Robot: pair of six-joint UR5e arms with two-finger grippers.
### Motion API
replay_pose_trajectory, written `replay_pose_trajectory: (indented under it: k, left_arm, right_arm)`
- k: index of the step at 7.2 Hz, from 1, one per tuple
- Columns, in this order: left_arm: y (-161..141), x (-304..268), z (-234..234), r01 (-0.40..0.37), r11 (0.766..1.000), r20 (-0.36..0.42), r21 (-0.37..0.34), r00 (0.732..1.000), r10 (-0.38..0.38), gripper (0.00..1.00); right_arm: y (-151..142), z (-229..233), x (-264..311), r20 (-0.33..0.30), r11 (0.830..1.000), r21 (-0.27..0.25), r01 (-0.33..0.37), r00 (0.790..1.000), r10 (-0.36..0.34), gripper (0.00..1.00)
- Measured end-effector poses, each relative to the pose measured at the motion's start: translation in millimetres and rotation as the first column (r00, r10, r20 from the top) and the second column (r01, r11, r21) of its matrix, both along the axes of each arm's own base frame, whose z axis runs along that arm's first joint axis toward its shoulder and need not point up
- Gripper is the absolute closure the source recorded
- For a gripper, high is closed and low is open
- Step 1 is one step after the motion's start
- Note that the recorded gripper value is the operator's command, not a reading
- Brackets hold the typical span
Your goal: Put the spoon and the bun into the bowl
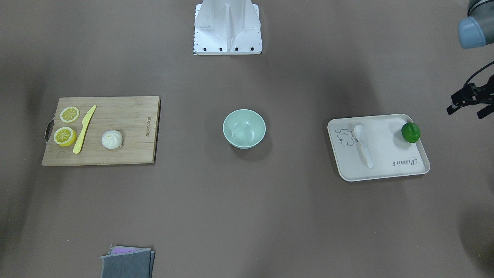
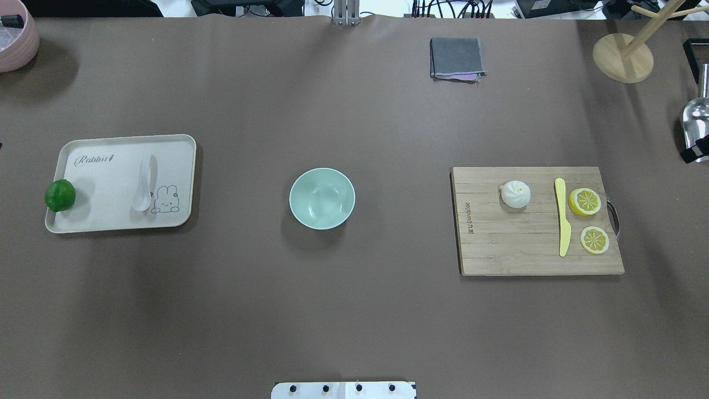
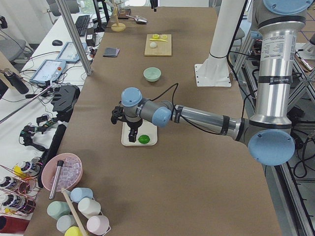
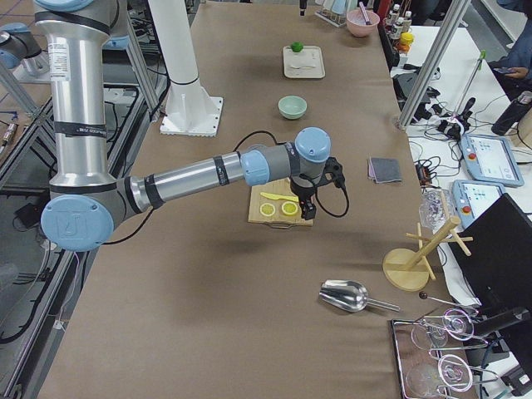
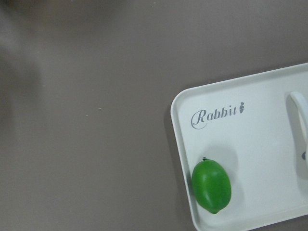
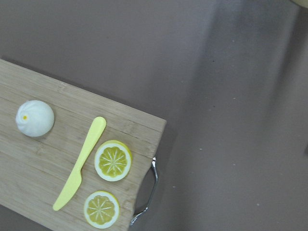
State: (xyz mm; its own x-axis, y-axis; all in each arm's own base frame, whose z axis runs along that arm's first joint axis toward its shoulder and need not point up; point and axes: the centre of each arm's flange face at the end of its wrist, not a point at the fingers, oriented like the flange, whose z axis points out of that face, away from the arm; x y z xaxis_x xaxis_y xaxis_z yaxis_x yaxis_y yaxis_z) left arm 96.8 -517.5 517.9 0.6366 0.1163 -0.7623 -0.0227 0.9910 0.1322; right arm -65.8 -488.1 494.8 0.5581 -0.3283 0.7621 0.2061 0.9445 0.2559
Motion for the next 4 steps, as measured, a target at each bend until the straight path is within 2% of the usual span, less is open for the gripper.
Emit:
replay_pose_trajectory:
  k: [2, 4]
  left_arm:
    - [-21.4, 88.2, -45.4, 0.023, 0.999, 0.031, -0.033, 0.999, -0.022, 0.04]
    - [-39.1, 171.7, -76.1, 0.038, 0.994, 0.035, -0.1, 0.999, -0.034, 0.12]
  right_arm:
    - [-1.8, -26.0, -33.8, 0.012, 0.999, -0.044, -0.005, 1.0, 0.005, 0.01]
    - [-8.1, -59.5, -73.8, 0.003, 0.997, -0.076, -0.023, 1.0, 0.023, 0.02]
